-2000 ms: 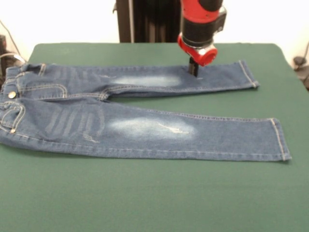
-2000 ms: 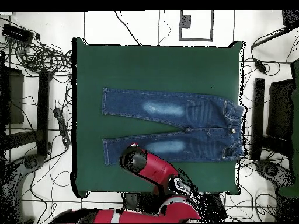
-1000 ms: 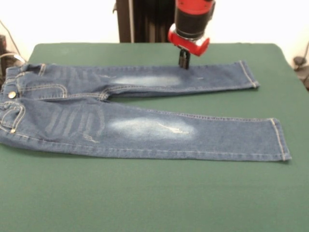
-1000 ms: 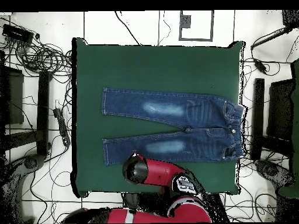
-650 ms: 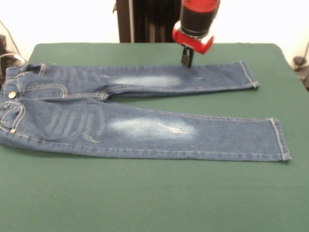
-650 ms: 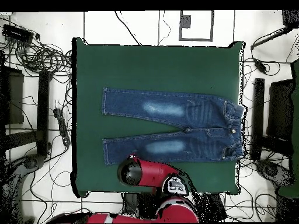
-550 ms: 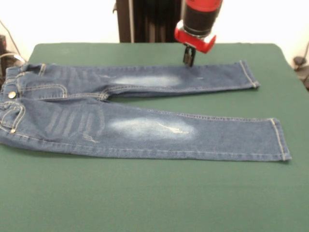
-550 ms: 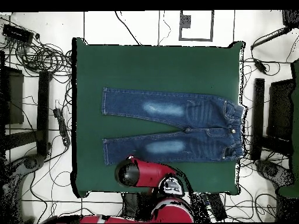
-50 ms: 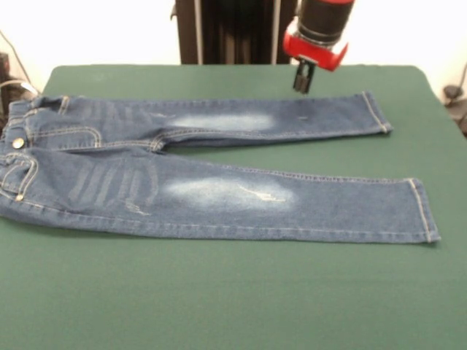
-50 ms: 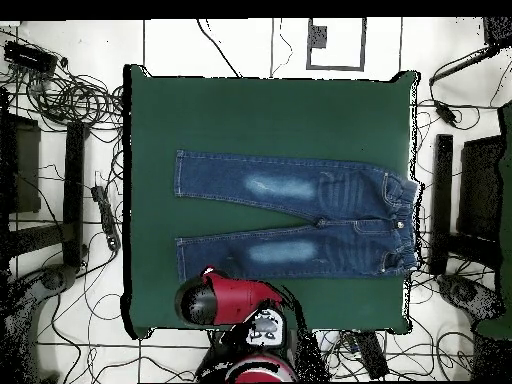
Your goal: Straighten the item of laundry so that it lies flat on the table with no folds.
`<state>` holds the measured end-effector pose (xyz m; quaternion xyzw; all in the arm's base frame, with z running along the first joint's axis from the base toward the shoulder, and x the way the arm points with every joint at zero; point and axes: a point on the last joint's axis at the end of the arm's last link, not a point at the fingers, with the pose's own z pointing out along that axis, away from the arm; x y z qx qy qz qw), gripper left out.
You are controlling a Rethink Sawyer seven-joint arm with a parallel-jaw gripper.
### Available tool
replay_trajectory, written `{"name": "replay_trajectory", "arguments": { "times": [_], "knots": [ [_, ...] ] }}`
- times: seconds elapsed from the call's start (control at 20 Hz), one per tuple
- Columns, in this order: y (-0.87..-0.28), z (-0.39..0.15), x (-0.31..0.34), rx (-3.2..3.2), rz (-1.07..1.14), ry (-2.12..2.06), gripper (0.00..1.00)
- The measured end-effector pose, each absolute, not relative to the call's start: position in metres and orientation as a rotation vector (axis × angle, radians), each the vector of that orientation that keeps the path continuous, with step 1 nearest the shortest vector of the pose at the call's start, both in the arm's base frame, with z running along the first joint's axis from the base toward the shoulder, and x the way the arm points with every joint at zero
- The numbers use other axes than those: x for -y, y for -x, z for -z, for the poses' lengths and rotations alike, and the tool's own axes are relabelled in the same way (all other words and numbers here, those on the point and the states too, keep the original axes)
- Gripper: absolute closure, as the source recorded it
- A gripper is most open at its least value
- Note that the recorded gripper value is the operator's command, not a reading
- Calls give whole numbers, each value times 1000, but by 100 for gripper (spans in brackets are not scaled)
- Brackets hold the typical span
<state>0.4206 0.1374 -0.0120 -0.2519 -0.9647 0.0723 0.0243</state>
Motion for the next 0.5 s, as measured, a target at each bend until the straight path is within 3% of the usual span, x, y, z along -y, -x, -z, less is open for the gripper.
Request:
{"name": "replay_trajectory", "arguments": {
  "times": [0.5],
  "knots": [
    [-433,-8,-131,3004,-233,806,100]
  ]
}}
